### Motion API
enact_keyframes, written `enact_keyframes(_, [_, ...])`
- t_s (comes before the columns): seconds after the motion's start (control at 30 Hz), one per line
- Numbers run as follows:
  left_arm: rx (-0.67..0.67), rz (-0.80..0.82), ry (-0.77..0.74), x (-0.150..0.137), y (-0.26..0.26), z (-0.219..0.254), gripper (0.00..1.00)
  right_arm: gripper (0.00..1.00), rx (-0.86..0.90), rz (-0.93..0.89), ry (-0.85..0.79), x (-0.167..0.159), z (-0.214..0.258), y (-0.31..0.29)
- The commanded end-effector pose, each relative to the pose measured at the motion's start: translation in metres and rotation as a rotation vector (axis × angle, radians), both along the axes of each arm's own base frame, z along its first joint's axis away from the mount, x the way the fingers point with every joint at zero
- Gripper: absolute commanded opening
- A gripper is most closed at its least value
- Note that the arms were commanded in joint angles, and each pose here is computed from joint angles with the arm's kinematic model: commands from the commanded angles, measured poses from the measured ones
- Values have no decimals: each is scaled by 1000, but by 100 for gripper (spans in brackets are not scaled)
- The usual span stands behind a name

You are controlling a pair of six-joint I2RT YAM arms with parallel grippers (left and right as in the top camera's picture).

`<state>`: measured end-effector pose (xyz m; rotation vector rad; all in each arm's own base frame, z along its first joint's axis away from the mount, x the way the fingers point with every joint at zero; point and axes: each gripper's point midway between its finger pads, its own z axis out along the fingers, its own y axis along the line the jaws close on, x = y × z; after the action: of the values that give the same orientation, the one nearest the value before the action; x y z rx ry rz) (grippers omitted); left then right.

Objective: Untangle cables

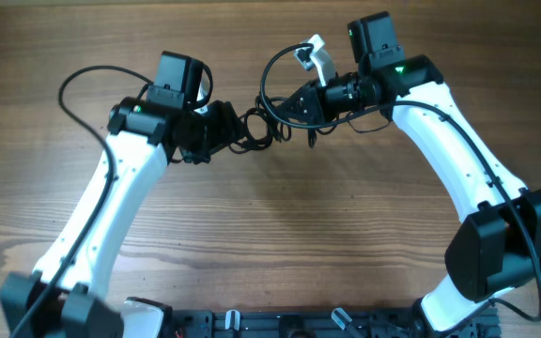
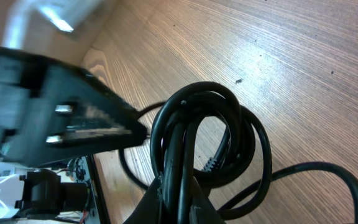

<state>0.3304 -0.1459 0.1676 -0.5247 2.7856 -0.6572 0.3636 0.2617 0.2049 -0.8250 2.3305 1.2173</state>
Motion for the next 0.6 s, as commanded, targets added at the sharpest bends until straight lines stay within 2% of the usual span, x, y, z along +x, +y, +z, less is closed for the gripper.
enact_keyframes(0.0, [107, 28, -64, -4, 8, 9, 72, 4, 19, -2, -1, 2, 8, 3])
enact_keyframes(0.1, [128, -4, -31, -1, -5, -29, 72, 4, 20, -5, 8, 1, 7, 3])
enact_keyframes(0.17, [164, 8, -14, 6, -1, -58, 65, 4, 27, 2, 17, -1, 8, 3])
enact_keyframes(0.23, [176, 81, -24, 22, 0, -72, 64, 4, 44, 15, 22, -3, 11, 5])
enact_keyframes(0.3, [119, 148, -77, 44, -8, -72, 60, 4, 42, 14, 29, -4, 10, 5])
enact_keyframes(0.33, [102, 170, -89, 49, -10, -70, 53, 4, 40, 13, 36, -5, 9, 4])
enact_keyframes(0.47, [64, 210, -144, 64, -14, -61, 16, 4, 93, 47, 79, -15, 17, 8])
enact_keyframes(0.5, [70, 235, -145, 65, -11, -61, 4, 4, 80, 26, 99, -14, 15, 7])
enact_keyframes(0.57, [109, 334, -121, 65, 8, -65, 4, 4, -98, -210, 177, 10, -14, -19])
